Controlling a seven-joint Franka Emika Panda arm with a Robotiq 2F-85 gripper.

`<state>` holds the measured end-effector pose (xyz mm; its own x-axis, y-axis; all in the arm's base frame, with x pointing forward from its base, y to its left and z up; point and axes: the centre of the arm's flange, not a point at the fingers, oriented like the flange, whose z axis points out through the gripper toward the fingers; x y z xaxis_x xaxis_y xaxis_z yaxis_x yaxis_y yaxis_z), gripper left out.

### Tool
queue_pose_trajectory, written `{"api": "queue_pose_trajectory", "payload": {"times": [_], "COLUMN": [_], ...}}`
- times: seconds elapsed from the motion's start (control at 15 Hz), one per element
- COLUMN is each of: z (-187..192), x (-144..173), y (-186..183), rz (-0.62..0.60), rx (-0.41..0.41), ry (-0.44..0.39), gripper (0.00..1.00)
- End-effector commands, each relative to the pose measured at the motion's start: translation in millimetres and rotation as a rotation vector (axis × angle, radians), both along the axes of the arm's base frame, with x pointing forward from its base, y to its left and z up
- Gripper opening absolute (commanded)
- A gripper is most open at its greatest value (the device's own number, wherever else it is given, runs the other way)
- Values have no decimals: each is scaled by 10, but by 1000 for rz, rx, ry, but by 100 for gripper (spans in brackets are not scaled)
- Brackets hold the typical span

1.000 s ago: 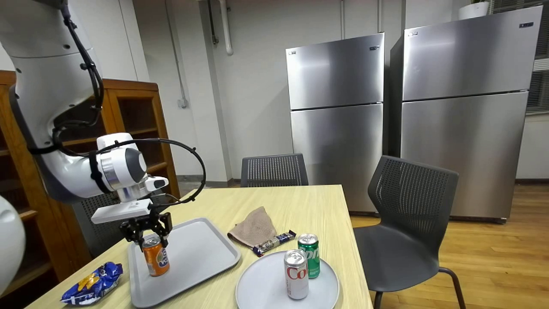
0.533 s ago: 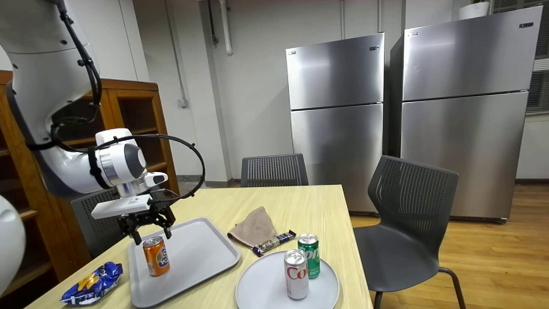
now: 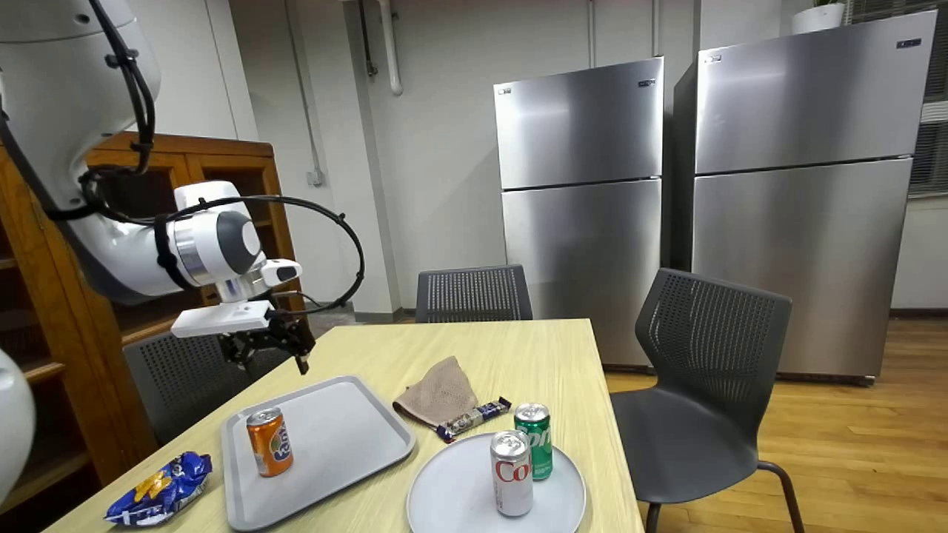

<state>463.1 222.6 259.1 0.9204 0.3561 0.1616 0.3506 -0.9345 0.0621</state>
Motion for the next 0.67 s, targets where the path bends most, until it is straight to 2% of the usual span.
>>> {"api": "queue_pose_trajectory", "payload": {"times": [0.0, 0.6], "z": [420, 634], "x": [-62, -107], "y": [-306, -1290], "rz": [-34, -124], "rx": [43, 65], "ry": [-28, -50], "gripper": [100, 100]}}
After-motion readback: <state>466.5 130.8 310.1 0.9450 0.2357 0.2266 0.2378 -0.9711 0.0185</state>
